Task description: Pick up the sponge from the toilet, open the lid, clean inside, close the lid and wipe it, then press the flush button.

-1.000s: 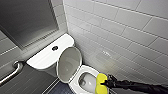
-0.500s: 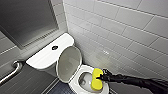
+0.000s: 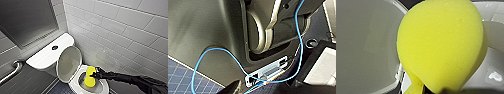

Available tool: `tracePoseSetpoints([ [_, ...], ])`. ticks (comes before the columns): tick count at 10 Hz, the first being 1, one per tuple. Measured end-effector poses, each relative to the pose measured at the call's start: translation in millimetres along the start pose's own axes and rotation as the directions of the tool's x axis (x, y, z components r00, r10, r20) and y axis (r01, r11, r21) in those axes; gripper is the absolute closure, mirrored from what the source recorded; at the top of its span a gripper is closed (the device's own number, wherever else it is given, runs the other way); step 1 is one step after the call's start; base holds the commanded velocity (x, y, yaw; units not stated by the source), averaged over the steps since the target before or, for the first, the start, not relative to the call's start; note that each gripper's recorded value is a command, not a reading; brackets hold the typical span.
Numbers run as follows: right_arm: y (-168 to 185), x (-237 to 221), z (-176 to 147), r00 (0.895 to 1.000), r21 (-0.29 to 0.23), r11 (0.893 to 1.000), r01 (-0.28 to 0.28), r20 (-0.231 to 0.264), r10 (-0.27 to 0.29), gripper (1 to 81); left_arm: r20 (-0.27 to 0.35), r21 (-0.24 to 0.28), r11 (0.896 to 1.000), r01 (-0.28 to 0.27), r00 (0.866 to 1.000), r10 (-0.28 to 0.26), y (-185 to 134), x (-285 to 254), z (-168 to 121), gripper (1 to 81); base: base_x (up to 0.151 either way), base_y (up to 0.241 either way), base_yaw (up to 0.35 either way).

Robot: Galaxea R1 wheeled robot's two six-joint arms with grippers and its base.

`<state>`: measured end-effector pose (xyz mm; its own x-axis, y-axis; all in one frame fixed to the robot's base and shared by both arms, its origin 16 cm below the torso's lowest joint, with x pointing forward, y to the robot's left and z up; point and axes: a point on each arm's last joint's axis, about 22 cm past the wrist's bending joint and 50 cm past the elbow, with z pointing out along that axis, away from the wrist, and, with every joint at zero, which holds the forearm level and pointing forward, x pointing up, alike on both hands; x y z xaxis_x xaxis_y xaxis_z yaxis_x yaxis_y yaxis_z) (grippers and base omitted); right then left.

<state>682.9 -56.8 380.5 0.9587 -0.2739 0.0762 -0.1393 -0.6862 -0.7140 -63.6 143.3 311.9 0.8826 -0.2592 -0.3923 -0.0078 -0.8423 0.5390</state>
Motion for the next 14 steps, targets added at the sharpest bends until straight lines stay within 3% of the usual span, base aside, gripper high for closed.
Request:
tracePoseSetpoints([
  [2,12.8,22.4,-9.9,1.0,-0.026,1.0,0.011,-0.025,-0.012,81.1,-0.004,0.0,1.0,-0.004,1.0,0.004,-2.1,4.6,4.1,1.0,0.0,0.0,0.0],
  [7,3.8,43.5,5.9,0.997,-0.003,0.999,0.054,-0.054,-0.054,81.1,-0.044,0.015,0.999,-0.028,0.999,0.029,-25.5,45.6,28.1,1.0,0.0,0.0,0.0],
  [12,-19.9,50.2,23.3,0.996,0.014,0.997,0.072,-0.059,-0.071,81.1,-0.005,0.003,1.0,-0.007,1.0,0.007,-21.3,11.6,30.4,1.0,0.0,0.0,0.0],
  [14,-21.8,54.1,33.4,0.996,0.013,0.999,0.034,-0.086,-0.033,81.1,0.012,-0.004,1.0,0.004,1.0,-0.004,-17.6,-4.6,30.3,1.0,0.0,0.0,0.0],
])
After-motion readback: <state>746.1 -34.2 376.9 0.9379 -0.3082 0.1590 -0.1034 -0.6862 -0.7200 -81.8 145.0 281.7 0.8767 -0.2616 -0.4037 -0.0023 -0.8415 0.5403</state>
